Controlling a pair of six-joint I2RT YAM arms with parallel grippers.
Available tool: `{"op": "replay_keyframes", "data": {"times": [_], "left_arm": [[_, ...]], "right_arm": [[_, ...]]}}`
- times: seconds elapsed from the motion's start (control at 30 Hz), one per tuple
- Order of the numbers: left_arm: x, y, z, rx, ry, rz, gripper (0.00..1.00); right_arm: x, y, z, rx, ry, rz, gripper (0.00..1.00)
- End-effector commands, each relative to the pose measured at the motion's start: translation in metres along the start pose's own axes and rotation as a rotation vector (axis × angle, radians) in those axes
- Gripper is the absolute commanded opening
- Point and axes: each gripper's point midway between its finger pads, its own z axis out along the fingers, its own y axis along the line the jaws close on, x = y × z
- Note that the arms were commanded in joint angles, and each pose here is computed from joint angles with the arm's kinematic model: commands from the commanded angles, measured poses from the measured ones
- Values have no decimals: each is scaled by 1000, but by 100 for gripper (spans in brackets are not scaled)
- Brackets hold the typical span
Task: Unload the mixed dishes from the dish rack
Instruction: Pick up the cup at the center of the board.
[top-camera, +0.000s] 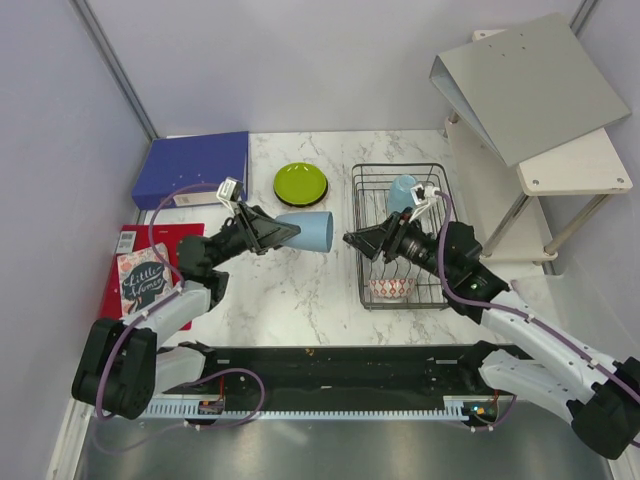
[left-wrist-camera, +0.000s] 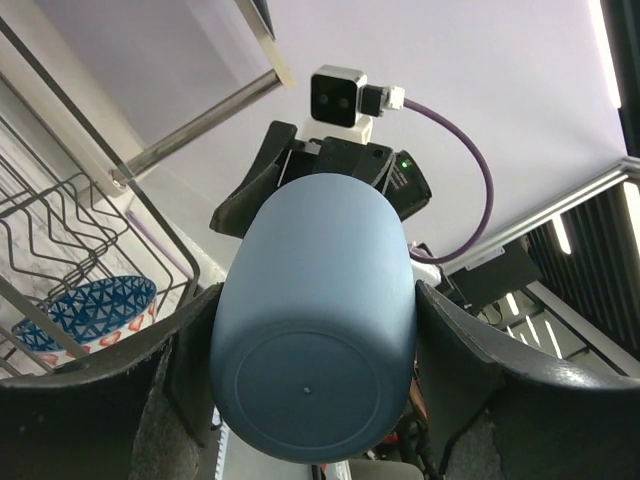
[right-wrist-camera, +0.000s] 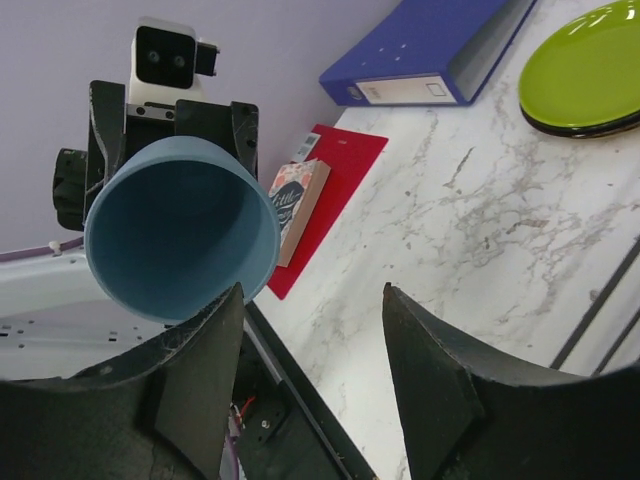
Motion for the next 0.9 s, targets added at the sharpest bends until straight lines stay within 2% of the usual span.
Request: {"op": "replay_keyframes", "data": {"times": [0.0, 0.23, 0.43, 0.5, 0.53, 0.57, 0.6, 0.63, 0.67, 0.7, 0.73, 0.77, 0.8, 0.83, 0.87], "left_arm": [[5, -25, 2, 90, 51, 39, 2], [9, -18, 3, 69, 57, 30, 2], [13, -11, 5, 50, 69, 19, 2], [14, -9, 5, 44, 73, 12, 2], [15, -9, 5, 43, 74, 12, 2], [15, -8, 5, 39, 74, 8, 2], [15, -8, 5, 37, 79, 8, 2], [14, -10, 6, 37, 82, 27, 2], [15, -4, 6, 6, 93, 6, 4], [15, -5, 6, -4, 99, 15, 12], [11, -4, 10, -22, 105, 64, 26], [7, -1, 12, -58, 102, 85, 65], [11, 25, 6, -224, 112, -23, 79], [-4, 21, 11, -271, 106, 133, 89], [-25, 33, 10, -391, 16, 178, 98]], "right_arm": [[-8, 30, 5, -159, -16, 8, 64], [-9, 54, 12, -292, 3, 22, 63], [25, 58, 32, -348, 167, 33, 60], [31, 51, 37, -322, 178, 30, 46], [34, 46, 39, -288, 191, 34, 36], [33, 44, 38, -269, 183, 25, 13], [32, 40, 37, -250, 178, 1, 4], [28, 36, 38, -222, 164, -16, 0], [28, 34, 34, -195, 170, -26, 0], [25, 30, 33, -174, 157, -64, 0], [20, 23, 31, -111, 143, -76, 0], [8, 26, 25, -87, 105, -99, 0], [2, 21, 22, -44, 88, -121, 0], [-4, 16, 17, 13, 95, -154, 0], [-18, 8, 13, 90, 50, -180, 0]]}}
